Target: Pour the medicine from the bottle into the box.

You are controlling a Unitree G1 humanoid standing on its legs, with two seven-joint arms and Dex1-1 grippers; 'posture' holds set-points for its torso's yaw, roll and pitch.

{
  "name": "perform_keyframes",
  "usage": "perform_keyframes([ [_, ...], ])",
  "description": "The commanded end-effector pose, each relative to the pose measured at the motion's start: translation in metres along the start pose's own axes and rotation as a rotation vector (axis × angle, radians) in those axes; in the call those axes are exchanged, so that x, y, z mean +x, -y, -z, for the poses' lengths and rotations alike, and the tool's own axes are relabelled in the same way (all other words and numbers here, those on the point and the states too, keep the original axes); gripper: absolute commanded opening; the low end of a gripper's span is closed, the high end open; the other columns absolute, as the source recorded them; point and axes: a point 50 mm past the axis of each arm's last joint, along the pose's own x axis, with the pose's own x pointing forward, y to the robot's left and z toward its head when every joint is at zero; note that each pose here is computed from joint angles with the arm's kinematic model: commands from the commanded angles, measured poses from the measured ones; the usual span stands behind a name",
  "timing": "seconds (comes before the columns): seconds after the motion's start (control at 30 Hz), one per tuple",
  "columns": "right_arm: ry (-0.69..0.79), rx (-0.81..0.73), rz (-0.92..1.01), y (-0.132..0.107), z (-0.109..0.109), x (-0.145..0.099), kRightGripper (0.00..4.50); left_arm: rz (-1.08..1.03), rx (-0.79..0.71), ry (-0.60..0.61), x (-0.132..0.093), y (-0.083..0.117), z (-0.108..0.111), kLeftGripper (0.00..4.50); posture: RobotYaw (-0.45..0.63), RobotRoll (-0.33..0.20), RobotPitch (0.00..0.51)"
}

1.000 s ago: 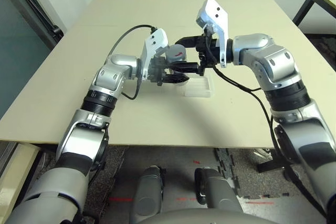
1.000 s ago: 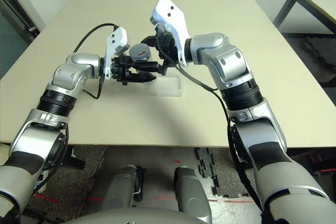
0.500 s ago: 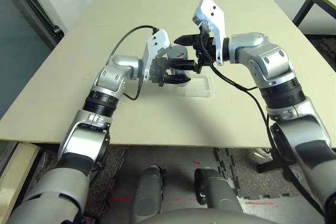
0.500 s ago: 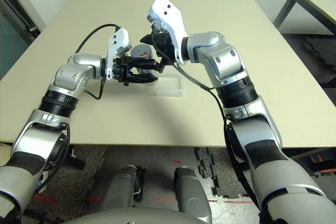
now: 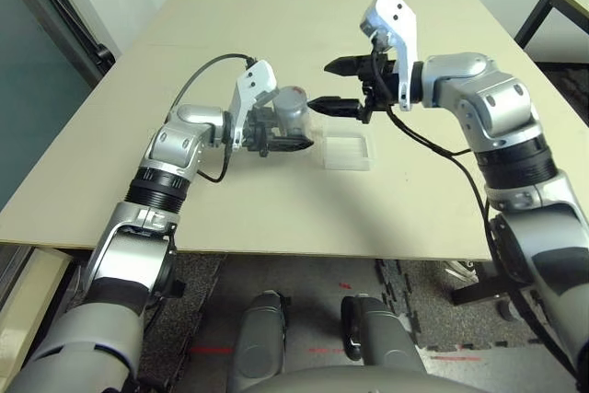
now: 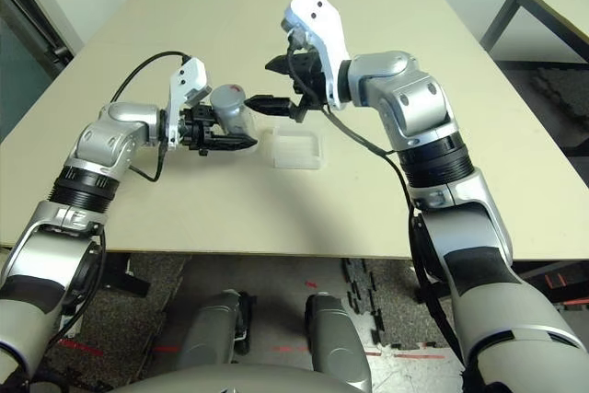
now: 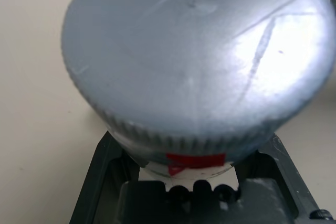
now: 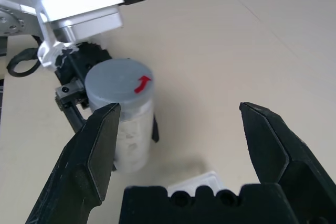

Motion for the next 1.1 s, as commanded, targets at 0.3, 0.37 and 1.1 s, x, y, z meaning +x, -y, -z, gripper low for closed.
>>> perform_keyframes([
  [0.3,0.011,0.028,-0.067,-0.013,-0.001,-0.006,4.50,-0.020,0.020,-0.013,-0.004,-0.005,-0.003,2.55,0.07,0.000,0.085],
  [0.37,0.019,0.028,-0.078,-0.016,-0.003,-0.003,4.50,-0.017,0.025,-0.011,-0.003,-0.005,-0.004,2.55,0.07,0.000,0.085],
  [1.1,-0.014,-0.007,-0.045,-0.020,-0.006,0.034,4.50,0.044,0.059,0.021,0.022,-0.003,-0.016,2.55,0.06,0.000,0.083],
])
